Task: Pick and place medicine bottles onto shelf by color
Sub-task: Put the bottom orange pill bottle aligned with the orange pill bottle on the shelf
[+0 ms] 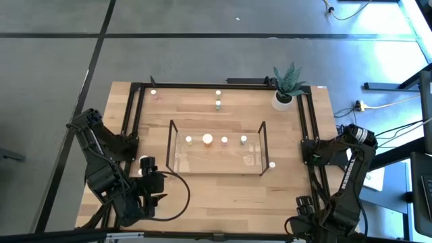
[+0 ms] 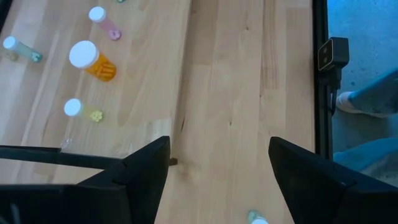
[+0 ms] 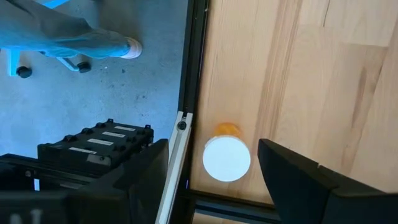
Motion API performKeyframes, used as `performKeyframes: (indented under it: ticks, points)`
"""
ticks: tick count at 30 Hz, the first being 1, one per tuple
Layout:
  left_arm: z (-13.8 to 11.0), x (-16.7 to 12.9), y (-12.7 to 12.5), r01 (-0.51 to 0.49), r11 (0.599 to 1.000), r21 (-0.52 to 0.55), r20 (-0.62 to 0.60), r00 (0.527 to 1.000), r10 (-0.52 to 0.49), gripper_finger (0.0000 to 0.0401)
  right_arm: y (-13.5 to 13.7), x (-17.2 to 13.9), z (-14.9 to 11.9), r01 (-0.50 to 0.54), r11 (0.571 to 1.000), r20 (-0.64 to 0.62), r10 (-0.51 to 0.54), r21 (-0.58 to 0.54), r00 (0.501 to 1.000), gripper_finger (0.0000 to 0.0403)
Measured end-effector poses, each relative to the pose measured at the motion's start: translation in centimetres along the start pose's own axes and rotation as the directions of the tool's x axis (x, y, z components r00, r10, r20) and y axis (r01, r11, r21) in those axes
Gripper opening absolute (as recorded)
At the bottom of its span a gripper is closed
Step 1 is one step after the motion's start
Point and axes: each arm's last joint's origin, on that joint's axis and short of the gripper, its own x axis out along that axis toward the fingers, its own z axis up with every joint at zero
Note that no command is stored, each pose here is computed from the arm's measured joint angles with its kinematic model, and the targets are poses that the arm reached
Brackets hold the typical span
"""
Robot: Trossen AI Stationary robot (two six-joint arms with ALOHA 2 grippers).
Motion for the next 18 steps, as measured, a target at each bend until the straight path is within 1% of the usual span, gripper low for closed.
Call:
performKeyframes:
  ticks: [14,18]
  points:
    - [0.00,0.00,0.00,0.000,1.000,0.000,0.000,1.000,0.000,0.0267,-0.02,0.00,0.00,0.001,1.000,0.000,-0.001,0.000,1.000,0.0249]
    - [0.00,0.00,0.00,0.000,1.000,0.000,0.000,1.000,0.000,0.0267,-0.02,0.00,-0.01,0.002,1.000,-0.002,-0.002,0.019,1.000,0.0249]
